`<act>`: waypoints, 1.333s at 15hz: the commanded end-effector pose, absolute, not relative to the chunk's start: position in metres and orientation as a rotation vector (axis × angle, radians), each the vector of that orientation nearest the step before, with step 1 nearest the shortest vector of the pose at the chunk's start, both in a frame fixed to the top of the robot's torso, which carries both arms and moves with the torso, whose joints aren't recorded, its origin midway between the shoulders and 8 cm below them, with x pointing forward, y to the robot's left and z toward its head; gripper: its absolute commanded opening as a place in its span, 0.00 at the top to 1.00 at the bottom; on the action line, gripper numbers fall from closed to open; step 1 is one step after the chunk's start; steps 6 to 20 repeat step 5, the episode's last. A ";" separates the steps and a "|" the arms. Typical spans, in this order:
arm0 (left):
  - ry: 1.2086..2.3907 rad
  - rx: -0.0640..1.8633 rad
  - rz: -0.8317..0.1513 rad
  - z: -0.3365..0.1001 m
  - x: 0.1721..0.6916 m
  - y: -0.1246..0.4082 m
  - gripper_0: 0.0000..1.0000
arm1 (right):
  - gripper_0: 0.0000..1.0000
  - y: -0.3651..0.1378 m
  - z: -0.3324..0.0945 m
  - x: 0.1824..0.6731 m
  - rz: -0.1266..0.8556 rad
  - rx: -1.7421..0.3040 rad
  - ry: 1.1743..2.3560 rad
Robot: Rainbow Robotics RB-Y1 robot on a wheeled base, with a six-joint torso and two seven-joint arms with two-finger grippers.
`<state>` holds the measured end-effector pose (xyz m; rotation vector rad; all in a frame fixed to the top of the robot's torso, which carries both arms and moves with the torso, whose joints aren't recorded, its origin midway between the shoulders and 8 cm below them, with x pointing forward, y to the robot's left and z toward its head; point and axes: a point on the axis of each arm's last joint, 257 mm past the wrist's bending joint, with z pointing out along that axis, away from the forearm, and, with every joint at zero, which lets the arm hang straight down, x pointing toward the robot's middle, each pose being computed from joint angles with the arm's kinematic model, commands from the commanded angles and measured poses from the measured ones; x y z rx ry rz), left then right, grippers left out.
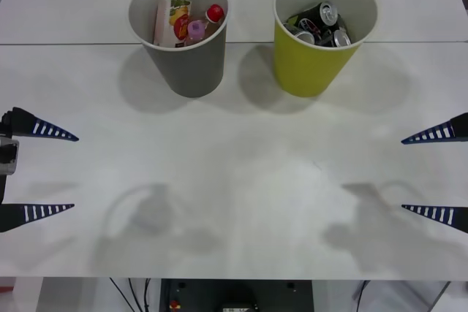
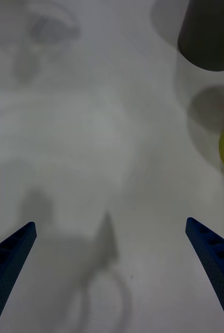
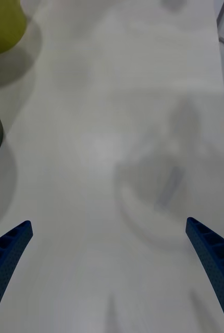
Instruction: Put the can into the green bin and the plastic bottle into the gray bin
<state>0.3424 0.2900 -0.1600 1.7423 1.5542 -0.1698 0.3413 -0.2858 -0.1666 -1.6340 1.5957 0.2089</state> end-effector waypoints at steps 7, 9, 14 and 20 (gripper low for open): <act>1.570 1.741 -0.193 -0.168 0.335 0.289 0.00 | 0.00 -0.286 -0.167 0.341 0.209 -1.634 1.596; 1.570 1.741 -0.193 -0.168 0.335 0.289 0.00 | 0.00 -0.286 -0.167 0.341 0.209 -1.634 1.596; 1.570 1.741 -0.193 -0.168 0.335 0.289 0.00 | 0.00 -0.286 -0.167 0.341 0.209 -1.634 1.596; 1.570 1.741 -0.193 -0.168 0.335 0.289 0.00 | 0.00 -0.286 -0.167 0.341 0.209 -1.634 1.596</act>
